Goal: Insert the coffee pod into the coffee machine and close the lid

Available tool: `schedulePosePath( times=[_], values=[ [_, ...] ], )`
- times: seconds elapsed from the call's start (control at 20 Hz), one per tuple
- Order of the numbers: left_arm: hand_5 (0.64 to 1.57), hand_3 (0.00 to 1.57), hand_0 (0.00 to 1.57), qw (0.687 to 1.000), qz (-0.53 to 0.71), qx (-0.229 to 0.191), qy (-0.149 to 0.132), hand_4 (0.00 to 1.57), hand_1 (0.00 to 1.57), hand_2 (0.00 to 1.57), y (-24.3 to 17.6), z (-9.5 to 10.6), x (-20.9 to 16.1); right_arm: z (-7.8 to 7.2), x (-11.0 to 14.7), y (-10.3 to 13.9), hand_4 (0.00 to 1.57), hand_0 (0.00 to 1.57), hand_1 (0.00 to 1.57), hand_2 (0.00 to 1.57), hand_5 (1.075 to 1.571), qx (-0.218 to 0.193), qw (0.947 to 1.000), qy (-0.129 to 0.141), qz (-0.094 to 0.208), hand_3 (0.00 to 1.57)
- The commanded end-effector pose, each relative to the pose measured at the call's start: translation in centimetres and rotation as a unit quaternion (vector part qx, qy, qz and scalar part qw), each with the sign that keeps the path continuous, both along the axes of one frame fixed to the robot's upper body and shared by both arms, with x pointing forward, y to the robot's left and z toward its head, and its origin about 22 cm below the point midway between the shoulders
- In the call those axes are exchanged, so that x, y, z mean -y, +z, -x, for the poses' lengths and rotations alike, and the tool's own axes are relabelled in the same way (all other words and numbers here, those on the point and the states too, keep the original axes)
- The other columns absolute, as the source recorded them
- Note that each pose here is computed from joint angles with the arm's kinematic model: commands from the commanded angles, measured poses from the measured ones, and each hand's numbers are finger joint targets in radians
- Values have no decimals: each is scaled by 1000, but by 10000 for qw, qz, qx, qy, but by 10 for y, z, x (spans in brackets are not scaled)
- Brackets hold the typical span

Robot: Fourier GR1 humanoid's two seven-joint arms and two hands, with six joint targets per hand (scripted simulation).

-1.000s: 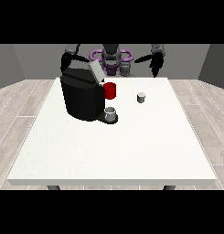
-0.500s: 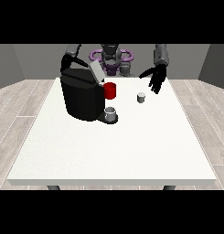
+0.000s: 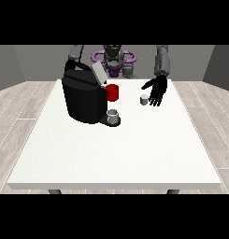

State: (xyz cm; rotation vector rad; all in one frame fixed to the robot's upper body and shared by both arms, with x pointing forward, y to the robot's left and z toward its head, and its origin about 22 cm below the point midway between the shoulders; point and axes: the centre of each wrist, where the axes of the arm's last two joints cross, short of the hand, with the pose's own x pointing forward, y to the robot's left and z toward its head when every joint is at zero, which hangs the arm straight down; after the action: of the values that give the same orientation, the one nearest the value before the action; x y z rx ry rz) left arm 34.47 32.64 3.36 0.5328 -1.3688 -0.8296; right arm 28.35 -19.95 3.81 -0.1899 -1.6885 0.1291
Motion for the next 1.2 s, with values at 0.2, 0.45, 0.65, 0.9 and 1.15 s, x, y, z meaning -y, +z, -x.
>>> schedulePosePath(
  times=[0.2,0.45,0.65,0.9,1.15],
  values=[
    [1571,756,839,9949,-786,560,-290,298,839,918,-10,-12,45,-15,-4,-21,0,0,0,0,1571,-321,9992,-212,-143,0],
    [1571,871,941,9875,-1390,626,-395,429,941,1039,4,-29,52,-25,10,-20,0,0,0,0,1571,-206,9997,57,102,0],
    [1571,857,826,9816,-1834,0,-534,340,826,998,-33,-11,23,-9,2,-31,0,0,0,0,1571,-428,9990,110,58,0],
    [1571,809,748,9731,-2152,-365,-734,373,748,941,-24,-26,41,-14,-4,-45,0,0,0,0,1571,-538,9982,231,-88,0],
    [1571,921,870,9736,-2123,-320,-775,413,870,1021,-46,-22,45,-14,-4,-43,0,0,0,0,1571,-495,9986,168,-126,0]
  ],
)
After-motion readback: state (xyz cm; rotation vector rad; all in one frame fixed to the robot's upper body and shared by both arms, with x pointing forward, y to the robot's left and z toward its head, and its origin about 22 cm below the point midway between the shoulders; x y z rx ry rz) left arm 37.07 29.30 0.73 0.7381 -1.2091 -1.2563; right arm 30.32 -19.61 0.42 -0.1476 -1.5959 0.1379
